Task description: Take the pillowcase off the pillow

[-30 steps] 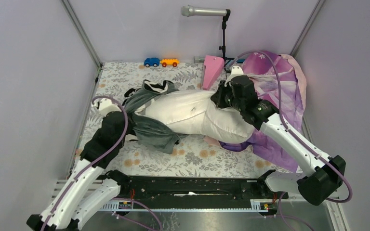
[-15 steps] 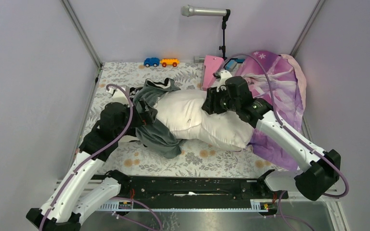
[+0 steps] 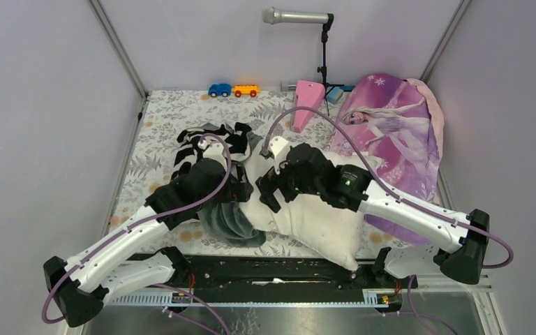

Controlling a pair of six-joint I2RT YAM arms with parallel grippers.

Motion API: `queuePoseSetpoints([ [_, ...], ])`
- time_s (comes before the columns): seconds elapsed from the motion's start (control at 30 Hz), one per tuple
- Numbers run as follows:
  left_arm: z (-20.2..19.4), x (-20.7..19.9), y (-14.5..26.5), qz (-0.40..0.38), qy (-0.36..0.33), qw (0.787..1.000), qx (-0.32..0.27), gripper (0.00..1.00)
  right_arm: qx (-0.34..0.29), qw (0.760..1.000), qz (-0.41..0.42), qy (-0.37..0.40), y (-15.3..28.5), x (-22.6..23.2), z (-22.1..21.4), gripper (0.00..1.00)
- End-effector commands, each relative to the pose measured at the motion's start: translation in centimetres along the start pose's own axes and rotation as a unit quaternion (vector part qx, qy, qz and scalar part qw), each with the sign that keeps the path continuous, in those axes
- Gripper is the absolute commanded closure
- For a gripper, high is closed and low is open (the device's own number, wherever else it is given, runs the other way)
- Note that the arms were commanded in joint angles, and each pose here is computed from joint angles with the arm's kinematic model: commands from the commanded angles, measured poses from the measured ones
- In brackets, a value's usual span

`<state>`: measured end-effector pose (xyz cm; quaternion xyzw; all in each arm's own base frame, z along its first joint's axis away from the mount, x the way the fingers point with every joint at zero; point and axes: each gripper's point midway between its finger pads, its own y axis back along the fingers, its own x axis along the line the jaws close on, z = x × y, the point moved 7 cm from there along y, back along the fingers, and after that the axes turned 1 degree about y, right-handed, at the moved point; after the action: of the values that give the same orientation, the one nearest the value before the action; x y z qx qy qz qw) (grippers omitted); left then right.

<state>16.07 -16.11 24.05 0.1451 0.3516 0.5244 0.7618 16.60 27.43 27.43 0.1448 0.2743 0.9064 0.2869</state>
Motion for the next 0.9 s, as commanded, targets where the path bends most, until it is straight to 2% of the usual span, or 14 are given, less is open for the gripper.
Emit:
queuePoseSetpoints([
  [0.0, -0.8, 1.8, -1.8, 0.053, 0.015, 0.998, -0.032, 0.04, 0.003, 0.999, 0.027, 0.047, 1.1, 2.0, -0.7, 0.0],
  [0.2, -1.1, 2.6, -2.9, 0.043, 0.046, 0.996, -0.061, 0.04, 0.095, 0.993, 0.013, 0.063, -1.4, 2.4, -6.2, 0.0],
  [0.37, 0.7, 4.8, -4.3, 0.01, 0.097, 0.993, -0.06, 0.02, 0.123, 0.988, -0.071, 0.068, -3.8, 0.4, -8.9, 0.0],
  [0.43, 1.8, 6.0, -4.5, 0.031, 0.117, 0.99, -0.07, 0.01, 0.136, 0.983, -0.108, 0.058, -5.2, -0.5, -9.4, 0.0],
  [0.5, 2.6, 6.8, -4.0, 0.066, 0.126, 0.987, -0.079, 0.01, 0.146, 0.978, -0.145, 0.016, -6.6, -2.1, -9.4, 0.0],
  [0.6, 3.7, 6.5, -2.2, 0.07, 0.122, 0.985, -0.103, 0.01, 0.133, 0.974, -0.178, -0.045, -8.6, -4.6, -8.6, 0.03],
  [0.73, 4.5, 5.6, 1.6, 0.051, 0.108, 0.986, -0.117, 0.01, 0.093, 0.973, -0.204, -0.061, -10.3, -5.5, -6.6, 0.07],
  [0.87, 3.7, 5.5, 4.8, 0.048, 0.159, 0.978, -0.129, 0.01, 0.089, 0.971, -0.215, -0.063, -12.1, -5.7, -5.1, 0.11],
])
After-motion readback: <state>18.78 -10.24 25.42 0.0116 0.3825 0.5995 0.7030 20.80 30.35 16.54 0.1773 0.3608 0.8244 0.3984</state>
